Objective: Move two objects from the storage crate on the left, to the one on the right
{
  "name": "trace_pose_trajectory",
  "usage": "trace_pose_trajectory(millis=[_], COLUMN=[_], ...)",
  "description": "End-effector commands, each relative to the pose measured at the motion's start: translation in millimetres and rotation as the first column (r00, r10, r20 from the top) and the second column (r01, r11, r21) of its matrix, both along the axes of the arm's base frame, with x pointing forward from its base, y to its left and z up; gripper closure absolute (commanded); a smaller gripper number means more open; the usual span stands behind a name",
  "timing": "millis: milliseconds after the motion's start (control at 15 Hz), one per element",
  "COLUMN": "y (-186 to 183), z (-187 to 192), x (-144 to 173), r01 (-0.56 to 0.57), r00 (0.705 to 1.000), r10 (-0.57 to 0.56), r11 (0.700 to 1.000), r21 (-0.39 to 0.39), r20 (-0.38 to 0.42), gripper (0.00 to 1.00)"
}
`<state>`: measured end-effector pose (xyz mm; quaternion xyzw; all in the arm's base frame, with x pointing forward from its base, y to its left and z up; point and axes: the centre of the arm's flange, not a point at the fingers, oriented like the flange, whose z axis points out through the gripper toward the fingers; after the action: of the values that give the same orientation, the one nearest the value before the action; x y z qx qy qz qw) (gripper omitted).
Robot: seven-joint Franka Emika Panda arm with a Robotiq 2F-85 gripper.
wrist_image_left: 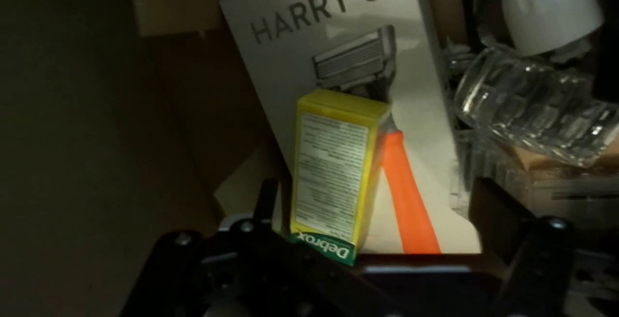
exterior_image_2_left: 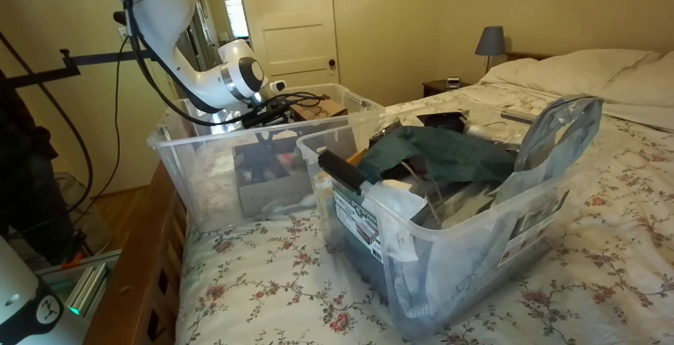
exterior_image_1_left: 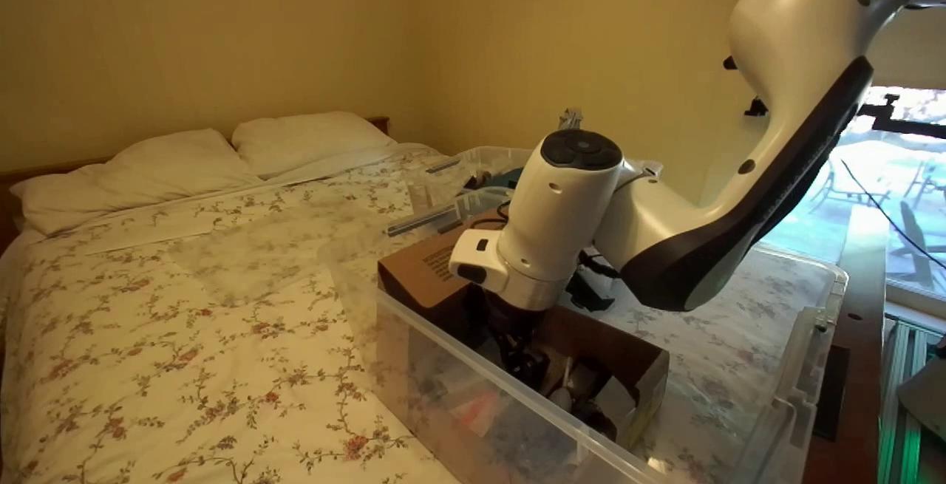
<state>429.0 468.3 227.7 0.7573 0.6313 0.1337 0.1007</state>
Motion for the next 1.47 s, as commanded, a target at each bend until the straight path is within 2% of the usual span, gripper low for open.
trace_pose_trajectory(millis=[0,200,600,667,733,1133,1400], y=[3,3,19,19,19,3,-16], z=[-20,-41,-44,-43,-40,-12,26], x=[34,47,66,67,66,42,10], r01=[0.046,0.051,0.053,0.058,0.062,0.085,0.048], r00=[0.998,0.994,0.994,0.994,0.993,0.988,0.98], r10=[-0.049,-0.059,-0.06,-0.065,-0.068,-0.092,-0.051], r11=[0.998,0.995,0.996,0.995,0.996,0.995,0.999], r21=[-0.05,-0.089,-0.074,-0.076,-0.069,-0.061,-0.018], r20=[-0.048,-0.088,-0.091,-0.092,-0.096,-0.124,-0.19], gripper=[0.0,0.0,0.0,0.25,0.26,0.69,0.72])
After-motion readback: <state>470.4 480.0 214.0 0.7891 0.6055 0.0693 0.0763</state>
